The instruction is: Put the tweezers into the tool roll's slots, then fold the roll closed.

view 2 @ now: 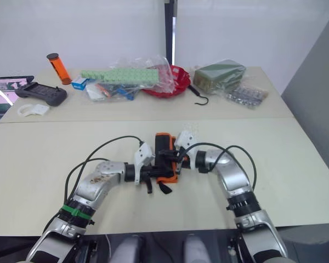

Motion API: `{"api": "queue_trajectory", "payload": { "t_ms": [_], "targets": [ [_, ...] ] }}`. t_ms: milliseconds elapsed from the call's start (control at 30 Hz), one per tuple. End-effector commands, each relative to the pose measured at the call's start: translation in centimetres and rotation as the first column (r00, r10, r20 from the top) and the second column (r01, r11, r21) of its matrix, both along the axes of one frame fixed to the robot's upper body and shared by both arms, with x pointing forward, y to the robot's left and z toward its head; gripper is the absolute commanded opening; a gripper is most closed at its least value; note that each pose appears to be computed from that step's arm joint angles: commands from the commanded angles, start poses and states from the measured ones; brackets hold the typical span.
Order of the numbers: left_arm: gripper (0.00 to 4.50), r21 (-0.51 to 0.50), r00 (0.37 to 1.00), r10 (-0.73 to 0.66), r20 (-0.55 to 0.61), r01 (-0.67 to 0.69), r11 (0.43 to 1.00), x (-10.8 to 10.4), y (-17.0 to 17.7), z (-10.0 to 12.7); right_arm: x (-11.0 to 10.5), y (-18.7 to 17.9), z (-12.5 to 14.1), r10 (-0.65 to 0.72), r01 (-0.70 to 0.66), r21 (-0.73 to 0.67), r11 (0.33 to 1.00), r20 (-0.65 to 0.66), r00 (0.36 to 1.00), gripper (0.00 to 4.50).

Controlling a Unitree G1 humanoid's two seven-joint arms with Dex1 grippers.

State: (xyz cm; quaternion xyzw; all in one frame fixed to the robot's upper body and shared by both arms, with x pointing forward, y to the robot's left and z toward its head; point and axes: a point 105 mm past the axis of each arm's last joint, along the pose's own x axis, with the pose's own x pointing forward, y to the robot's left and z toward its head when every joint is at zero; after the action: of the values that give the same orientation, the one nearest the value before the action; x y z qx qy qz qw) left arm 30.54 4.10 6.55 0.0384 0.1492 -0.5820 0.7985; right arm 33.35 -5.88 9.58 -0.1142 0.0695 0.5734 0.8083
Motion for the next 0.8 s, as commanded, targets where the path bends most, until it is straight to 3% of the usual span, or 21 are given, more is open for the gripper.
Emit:
{"api": "queue_trajectory", "payload": {
  "t_ms": [33, 300, 567, 700, 800],
  "targets": [
    [0.04, 0.126, 0.984, 0.048, -0.171, -0.026, 0.992, -1.7, 1.7, -5.2, 1.0, 0.3, -1.2, -0.023, 0.023, -0.032, 0.999, 0.003, 1.0, 0.0],
    [0.04, 0.114, 0.978, 0.073, -0.197, -0.051, 0.992, -2.2, 2.5, -5.6, 6.1, -1.3, -3.2, -0.263, 0.265, -0.102, 0.959, 0.031, 0.964, 0.0],
    [0.04, 0.102, 0.977, 0.095, -0.193, -0.077, 0.992, -2.3, 2.7, -5.4, 7.9, -1.2, -3.5, -0.348, 0.35, -0.132, 0.928, 0.034, 0.937, 0.0],
    [0.04, 0.041, 0.982, 0.101, -0.16, -0.096, 0.995, -1.7, 2.6, -4.0, 8.4, -0.7, -0.8, -0.342, 0.343, 0.004, 0.939, 0.076, 0.936, 0.0],
    [0.04, -0.063, 0.993, 0.1, -0.069, -0.105, 0.992, -1.1, 2.6, -0.8, 8.5, -1.4, 2.2, -0.346, 0.328, 0.146, 0.933, 0.126, 0.93, 0.0]
  ]
}}
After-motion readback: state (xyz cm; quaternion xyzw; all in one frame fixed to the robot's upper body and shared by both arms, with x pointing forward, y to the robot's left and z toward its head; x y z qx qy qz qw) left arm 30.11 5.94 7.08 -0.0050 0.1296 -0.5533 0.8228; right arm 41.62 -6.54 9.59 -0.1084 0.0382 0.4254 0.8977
